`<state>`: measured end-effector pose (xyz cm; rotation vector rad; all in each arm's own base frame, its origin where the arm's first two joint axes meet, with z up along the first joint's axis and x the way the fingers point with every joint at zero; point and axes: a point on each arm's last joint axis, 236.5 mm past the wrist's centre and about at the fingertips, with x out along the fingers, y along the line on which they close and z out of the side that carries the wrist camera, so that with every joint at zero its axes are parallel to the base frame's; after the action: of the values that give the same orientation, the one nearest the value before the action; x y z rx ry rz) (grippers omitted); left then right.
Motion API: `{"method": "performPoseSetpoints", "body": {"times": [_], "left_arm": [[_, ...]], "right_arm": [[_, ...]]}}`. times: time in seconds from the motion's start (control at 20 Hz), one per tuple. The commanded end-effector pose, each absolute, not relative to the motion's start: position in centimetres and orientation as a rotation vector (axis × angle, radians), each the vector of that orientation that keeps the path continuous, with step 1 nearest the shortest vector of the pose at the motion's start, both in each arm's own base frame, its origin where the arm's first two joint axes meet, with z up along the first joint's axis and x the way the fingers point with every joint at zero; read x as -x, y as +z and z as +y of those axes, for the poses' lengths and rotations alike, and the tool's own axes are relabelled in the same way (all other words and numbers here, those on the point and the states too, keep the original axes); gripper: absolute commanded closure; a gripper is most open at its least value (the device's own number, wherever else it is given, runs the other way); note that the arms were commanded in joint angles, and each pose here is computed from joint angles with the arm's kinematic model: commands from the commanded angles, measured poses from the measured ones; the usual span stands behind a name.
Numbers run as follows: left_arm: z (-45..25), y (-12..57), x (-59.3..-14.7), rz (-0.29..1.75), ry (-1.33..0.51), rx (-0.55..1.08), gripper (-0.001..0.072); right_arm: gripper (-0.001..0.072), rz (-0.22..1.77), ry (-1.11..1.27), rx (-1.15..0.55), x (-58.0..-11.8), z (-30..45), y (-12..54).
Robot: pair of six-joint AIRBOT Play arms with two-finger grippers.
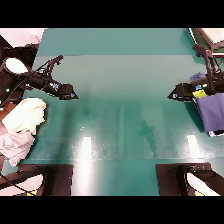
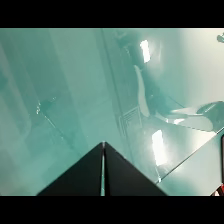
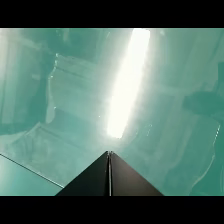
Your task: Fold the shirts.
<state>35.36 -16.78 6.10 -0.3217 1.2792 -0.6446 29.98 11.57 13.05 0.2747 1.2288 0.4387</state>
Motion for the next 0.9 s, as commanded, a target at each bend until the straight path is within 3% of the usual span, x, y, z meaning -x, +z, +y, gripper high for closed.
{"method": "performPoseSetpoints", "body": {"times": [0.0,0.85], "left_arm": [[-16.8,6.1,-35.4,1.278,-0.645,0.321,0.0683],[-16.0,8.2,-37.2,1.206,-0.609,0.351,0.0685]], "right_arm": [[0.0692,1.225,0.442,-0.273,-30.0,11.7,13.1],[0.0692,1.243,0.446,-0.270,-29.6,11.7,13.0]]}}
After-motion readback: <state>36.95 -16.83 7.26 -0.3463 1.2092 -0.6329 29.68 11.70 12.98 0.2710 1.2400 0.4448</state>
